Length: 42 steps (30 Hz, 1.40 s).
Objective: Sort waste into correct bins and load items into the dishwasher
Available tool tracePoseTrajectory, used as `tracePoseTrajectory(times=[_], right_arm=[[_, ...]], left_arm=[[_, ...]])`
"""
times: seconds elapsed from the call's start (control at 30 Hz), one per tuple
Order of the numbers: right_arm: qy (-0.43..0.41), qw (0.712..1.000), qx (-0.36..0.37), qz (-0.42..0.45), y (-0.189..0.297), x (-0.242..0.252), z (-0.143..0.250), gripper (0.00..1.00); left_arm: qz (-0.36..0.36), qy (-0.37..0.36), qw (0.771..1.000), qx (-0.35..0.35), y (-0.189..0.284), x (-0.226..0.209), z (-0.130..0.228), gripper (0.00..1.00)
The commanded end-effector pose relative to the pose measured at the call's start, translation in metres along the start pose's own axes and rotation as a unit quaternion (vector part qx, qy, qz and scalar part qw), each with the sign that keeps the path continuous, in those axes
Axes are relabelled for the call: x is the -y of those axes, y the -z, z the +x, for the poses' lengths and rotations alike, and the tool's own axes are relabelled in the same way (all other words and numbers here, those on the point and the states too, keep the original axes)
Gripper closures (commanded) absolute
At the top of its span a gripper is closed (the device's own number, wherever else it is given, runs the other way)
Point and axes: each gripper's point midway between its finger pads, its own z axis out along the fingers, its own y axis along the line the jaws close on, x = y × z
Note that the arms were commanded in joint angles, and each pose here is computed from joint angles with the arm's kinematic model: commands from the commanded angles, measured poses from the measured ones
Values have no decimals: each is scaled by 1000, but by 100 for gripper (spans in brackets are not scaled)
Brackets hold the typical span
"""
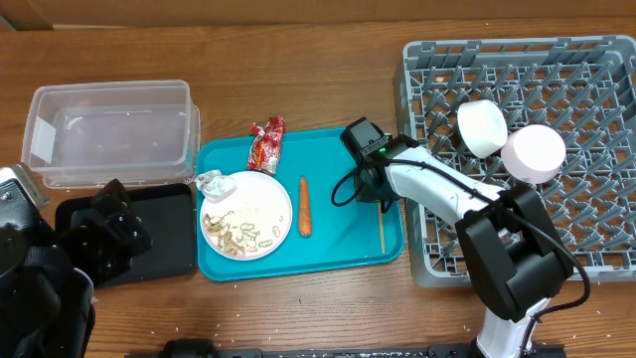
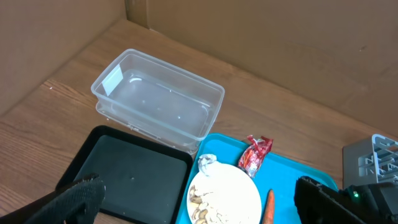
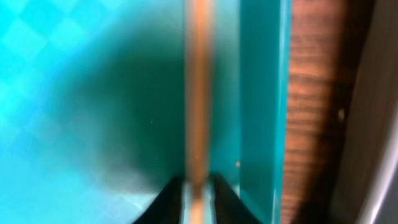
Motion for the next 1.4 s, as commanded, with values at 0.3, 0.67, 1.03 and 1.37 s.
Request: tracePoseTrajectory(times=[0.3, 0.67, 1.03, 1.37], right_arm=[[14, 996, 70, -55, 91, -25, -38, 96], [5, 972, 236, 11, 205, 66, -116, 96], [-6, 988, 152, -17, 120, 101, -136, 93], [-34, 980, 191, -39, 198, 99, -133, 64]], left_arm=[[-6, -4, 1000, 8, 2, -2, -4, 0], [-6, -4, 1000, 8, 1, -2, -4, 0], [-6, -4, 1000, 7, 1, -2, -4, 0], [-7, -5, 1000, 6, 0, -2, -4, 0]])
